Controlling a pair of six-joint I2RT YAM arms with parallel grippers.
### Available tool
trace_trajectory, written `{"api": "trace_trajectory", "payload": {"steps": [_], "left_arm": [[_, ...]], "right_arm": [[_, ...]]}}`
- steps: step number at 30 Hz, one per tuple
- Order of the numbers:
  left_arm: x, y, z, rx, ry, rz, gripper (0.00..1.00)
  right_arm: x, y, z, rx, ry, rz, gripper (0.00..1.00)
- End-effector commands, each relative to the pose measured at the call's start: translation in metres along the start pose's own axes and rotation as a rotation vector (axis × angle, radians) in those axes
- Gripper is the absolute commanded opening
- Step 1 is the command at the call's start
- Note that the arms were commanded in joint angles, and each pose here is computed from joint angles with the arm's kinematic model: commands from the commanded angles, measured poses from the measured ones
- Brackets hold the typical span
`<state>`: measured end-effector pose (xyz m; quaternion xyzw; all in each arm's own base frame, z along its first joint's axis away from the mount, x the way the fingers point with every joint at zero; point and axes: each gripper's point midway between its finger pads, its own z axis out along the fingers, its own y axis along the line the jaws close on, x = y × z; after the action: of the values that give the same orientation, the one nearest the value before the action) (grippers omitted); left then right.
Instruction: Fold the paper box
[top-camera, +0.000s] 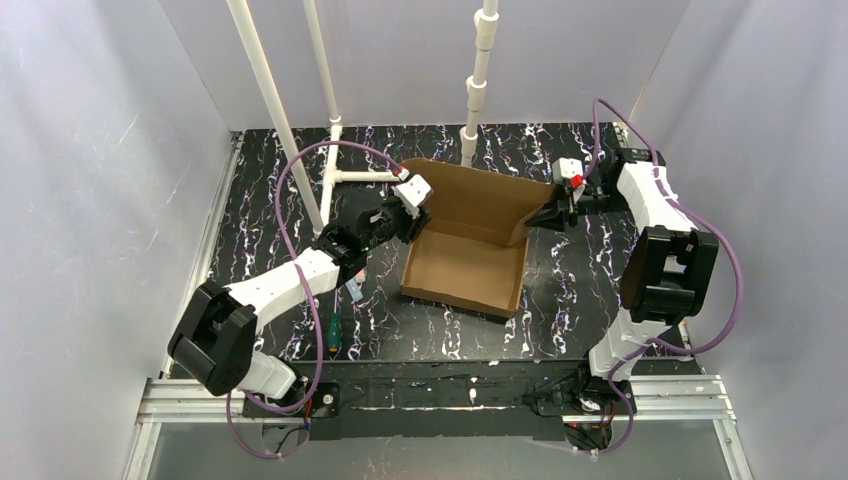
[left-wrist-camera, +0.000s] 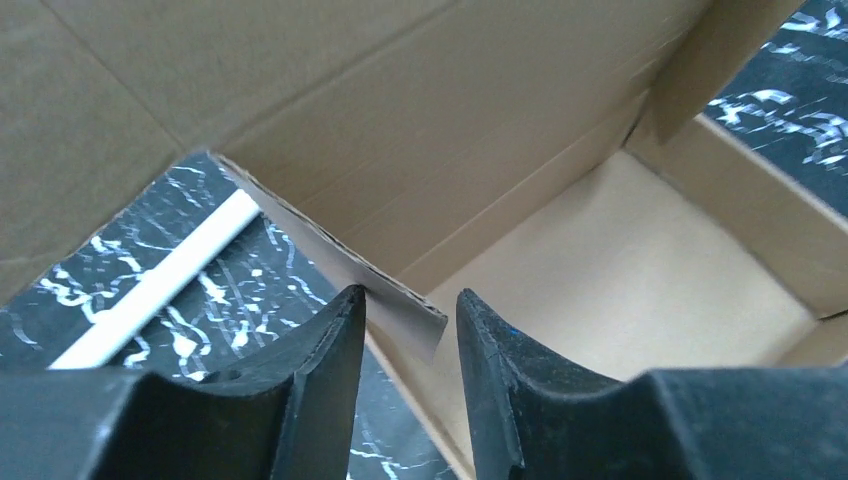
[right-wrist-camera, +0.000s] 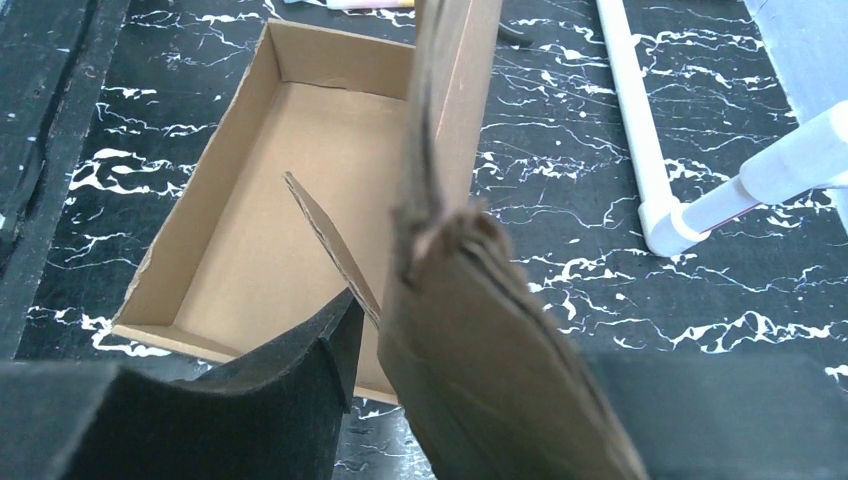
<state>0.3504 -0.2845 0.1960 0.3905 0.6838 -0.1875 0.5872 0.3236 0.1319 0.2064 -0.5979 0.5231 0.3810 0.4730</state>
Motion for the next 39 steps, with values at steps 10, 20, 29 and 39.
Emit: {"api": "trace_trajectory", "payload": {"steps": [10, 20, 29, 39], "left_arm": [[-0.036, -0.031, 0.005, 0.116, -0.079, -0.306, 0.59], [-0.045, -0.034, -0.032, 0.189, -0.116, -0.457, 0.78], [-0.011, -0.024, -0.088, 0.073, -0.071, -0.640, 0.82], [0.100, -0.030, -0.191, -0.402, 0.512, -0.955, 0.79]], "right_arm": [[-0.009, 0.014, 0.001, -0.008, 0.011, -0.049, 0.09], [-0.009, 0.018, 0.000, -0.003, 0.016, -0.054, 0.09], [-0.002, 0.024, -0.003, -0.008, 0.029, -0.050, 0.09], [-0.003, 0.026, -0.006, 0.005, 0.034, -0.059, 0.09]]}}
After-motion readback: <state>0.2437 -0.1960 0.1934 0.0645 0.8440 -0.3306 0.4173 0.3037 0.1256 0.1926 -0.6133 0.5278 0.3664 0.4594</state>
